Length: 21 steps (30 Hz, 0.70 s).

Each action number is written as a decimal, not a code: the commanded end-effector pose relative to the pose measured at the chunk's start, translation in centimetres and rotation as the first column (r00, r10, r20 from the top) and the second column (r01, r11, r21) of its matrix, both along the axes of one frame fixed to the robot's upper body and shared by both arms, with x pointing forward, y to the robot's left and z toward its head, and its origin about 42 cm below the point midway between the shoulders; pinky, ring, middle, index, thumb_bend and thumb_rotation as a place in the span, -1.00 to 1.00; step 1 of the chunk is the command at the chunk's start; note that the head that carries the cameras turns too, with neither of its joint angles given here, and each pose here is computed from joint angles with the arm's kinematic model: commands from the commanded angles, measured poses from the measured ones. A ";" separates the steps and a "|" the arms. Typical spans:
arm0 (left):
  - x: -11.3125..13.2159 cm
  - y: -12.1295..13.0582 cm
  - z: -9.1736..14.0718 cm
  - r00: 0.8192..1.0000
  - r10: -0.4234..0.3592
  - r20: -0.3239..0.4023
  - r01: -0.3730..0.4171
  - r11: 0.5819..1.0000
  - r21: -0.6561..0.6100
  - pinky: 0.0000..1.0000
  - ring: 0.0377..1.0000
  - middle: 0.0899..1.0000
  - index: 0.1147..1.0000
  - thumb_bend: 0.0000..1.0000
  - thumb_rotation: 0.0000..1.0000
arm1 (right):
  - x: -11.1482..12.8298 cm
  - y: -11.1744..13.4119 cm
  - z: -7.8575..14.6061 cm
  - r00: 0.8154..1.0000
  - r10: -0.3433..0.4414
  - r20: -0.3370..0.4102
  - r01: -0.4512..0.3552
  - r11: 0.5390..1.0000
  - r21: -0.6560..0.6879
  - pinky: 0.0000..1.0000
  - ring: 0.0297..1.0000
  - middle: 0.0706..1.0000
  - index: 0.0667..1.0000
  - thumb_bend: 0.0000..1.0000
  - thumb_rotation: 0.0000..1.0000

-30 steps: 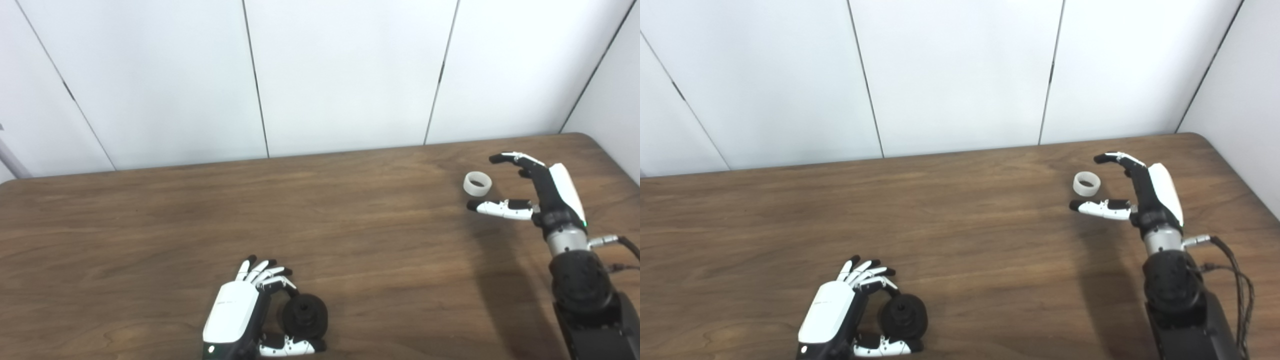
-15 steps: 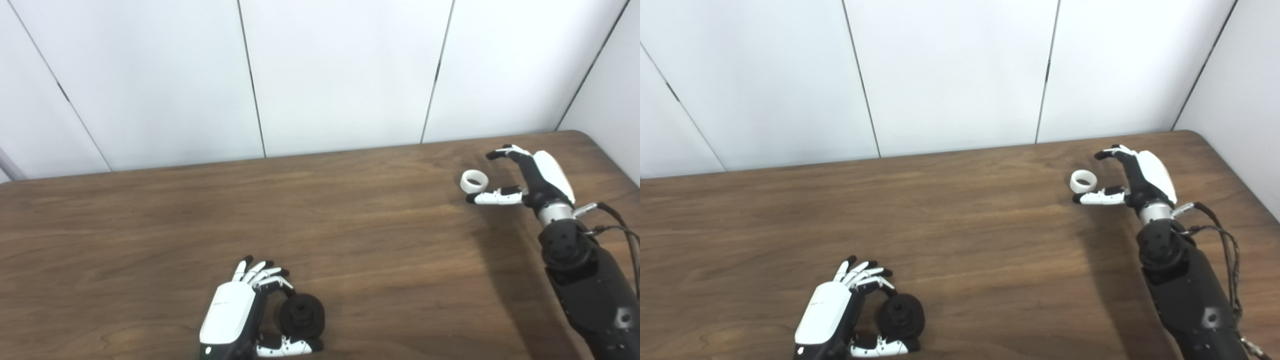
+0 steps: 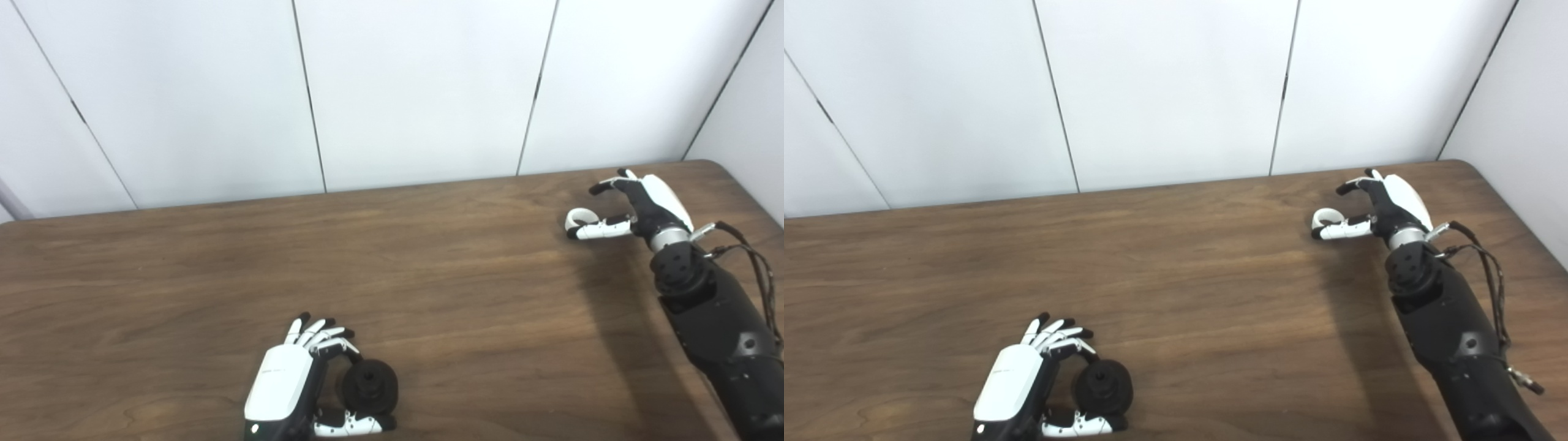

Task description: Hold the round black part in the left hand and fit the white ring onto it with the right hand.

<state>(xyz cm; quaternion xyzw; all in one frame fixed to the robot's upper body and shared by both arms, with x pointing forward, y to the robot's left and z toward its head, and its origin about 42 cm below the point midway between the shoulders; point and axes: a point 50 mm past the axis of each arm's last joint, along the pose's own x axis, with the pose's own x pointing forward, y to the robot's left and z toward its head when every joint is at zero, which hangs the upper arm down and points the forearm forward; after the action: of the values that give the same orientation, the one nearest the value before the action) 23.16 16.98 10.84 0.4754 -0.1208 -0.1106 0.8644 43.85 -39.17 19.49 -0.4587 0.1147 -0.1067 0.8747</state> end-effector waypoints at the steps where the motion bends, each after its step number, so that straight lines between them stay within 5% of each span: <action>1: -0.8 0.7 -1.2 0.999 0.008 -0.042 -0.007 0.999 0.035 1.00 0.77 0.51 -0.17 0.05 -0.90 | 1.4 -0.9 4.0 0.997 -0.001 0.079 0.004 0.999 -0.045 0.76 1.00 0.95 0.37 0.82 -0.46; 21: -0.8 0.5 -0.8 0.999 0.007 -0.037 -0.006 1.000 0.027 1.00 0.78 0.51 -0.17 0.05 -0.90 | 1.9 -0.9 3.7 1.000 0.008 0.014 -0.007 0.992 -0.126 0.81 1.00 0.90 0.28 0.76 -0.49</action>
<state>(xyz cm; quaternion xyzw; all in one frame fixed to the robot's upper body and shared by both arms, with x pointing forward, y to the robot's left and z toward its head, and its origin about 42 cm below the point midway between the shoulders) 22.98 17.04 10.85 0.4759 -0.1185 -0.1103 0.8645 44.66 -39.02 19.79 -0.4976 0.1299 -0.0905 0.8528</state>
